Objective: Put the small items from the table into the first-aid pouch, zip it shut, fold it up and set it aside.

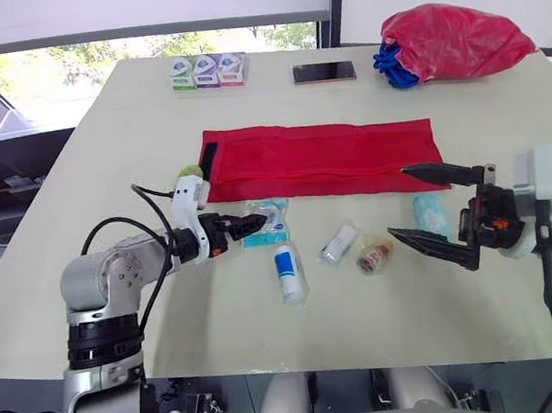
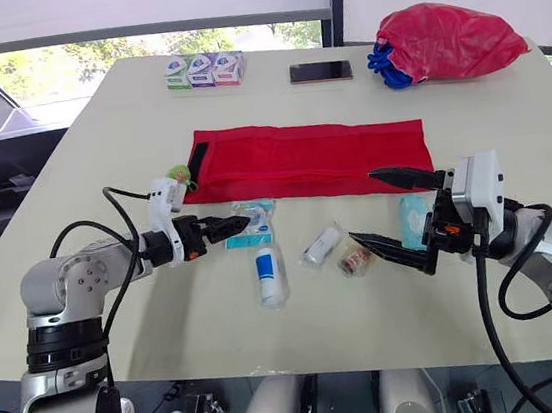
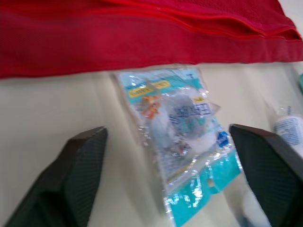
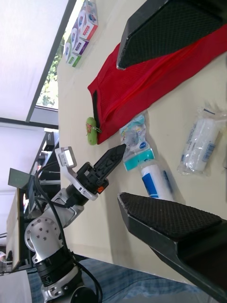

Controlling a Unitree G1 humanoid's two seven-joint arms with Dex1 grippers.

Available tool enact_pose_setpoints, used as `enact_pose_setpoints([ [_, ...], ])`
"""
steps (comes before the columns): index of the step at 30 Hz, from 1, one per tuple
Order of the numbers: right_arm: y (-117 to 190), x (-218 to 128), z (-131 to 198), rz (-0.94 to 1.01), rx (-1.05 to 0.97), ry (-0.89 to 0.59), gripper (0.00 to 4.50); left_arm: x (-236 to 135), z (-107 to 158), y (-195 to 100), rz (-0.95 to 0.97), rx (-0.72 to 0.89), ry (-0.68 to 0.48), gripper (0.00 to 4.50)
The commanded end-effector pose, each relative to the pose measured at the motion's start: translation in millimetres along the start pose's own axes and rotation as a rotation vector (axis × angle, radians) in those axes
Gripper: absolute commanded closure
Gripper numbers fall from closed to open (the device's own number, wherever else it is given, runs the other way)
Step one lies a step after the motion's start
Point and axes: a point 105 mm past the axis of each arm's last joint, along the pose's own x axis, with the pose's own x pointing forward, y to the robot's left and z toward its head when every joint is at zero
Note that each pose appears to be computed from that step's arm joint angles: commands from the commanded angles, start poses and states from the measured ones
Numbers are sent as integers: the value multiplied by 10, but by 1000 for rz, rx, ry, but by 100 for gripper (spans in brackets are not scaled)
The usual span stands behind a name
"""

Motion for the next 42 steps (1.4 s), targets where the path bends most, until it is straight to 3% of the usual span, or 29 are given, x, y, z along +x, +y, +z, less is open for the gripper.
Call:
enact_pose_setpoints([
  [1, 21, 44, 105, 7, -44, -25, 0, 28, -51, -114, -89, -75, 33, 187],
  [6, 16, 75, 112, 5, -46, -28, 0, 33, -9, -82, -94, -129, 18, 436],
  [7, 18, 83, 113, 5, -46, -28, 0, 27, 3, -67, -91, -136, 10, 445],
  [14, -36, 169, 31, -85, 70, 22, 0, -115, 278, -114, -144, -135, -145, 445],
  [20, -84, 368, 1, -155, 242, 23, 0, -168, 565, -573, -313, -72, -249, 445],
  [30, -124, 852, 48, -164, 602, -11, 0, 35, 692, -1276, -542, -63, -259, 445],
  [42, -231, 899, 137, -256, 727, -84, 0, 13, 710, -1419, -640, -109, -248, 445],
])
